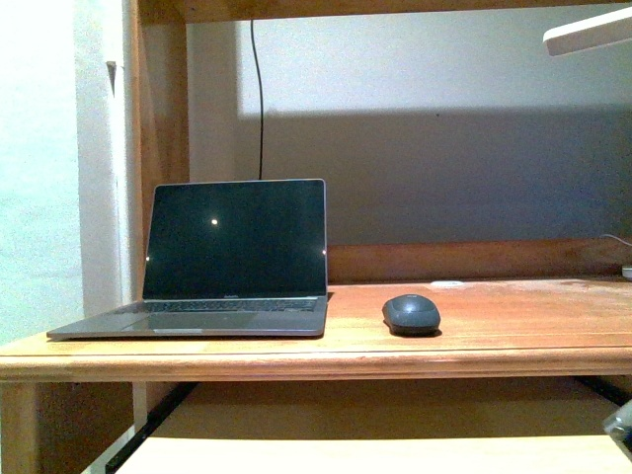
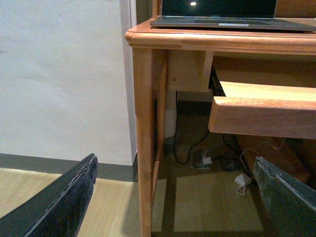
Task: Place mouse
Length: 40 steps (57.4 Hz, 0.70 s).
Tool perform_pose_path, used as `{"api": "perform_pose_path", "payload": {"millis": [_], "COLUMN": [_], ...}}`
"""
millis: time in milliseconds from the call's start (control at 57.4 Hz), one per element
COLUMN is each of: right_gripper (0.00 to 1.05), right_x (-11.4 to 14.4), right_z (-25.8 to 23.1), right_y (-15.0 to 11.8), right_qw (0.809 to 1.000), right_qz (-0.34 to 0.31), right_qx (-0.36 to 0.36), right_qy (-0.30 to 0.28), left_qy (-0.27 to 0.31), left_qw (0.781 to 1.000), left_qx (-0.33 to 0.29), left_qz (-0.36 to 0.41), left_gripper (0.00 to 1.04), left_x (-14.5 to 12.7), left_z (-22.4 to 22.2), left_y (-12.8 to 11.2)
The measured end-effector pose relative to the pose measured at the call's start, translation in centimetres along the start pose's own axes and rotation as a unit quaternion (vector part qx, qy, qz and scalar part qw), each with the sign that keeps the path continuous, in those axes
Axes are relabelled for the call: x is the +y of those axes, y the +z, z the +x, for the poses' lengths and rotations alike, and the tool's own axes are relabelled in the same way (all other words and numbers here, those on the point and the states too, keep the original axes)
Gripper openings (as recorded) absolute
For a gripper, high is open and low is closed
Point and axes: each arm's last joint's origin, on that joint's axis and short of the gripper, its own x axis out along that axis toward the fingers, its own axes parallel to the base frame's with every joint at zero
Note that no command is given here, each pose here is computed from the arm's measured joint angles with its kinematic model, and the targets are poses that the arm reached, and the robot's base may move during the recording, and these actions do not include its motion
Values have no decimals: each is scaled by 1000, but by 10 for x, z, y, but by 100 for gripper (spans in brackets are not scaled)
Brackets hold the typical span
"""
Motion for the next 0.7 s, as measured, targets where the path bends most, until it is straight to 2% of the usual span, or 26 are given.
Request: {"api": "perform_pose_path", "payload": {"millis": [505,697], "right_gripper": [97,97], "right_x": [20,25], "right_z": [99,121], "right_y": [35,42], "right_qw": [999,999], "right_qz": [-27,-31], "right_qx": [-17,-21], "right_qy": [-35,-39], "left_qy": [0,0], "left_qw": [1000,1000], "left_qx": [0,0], "left_qz": [0,0], "left_gripper": [97,97], "left_x": [0,0], "left_z": [0,0], "left_y": [0,0]}}
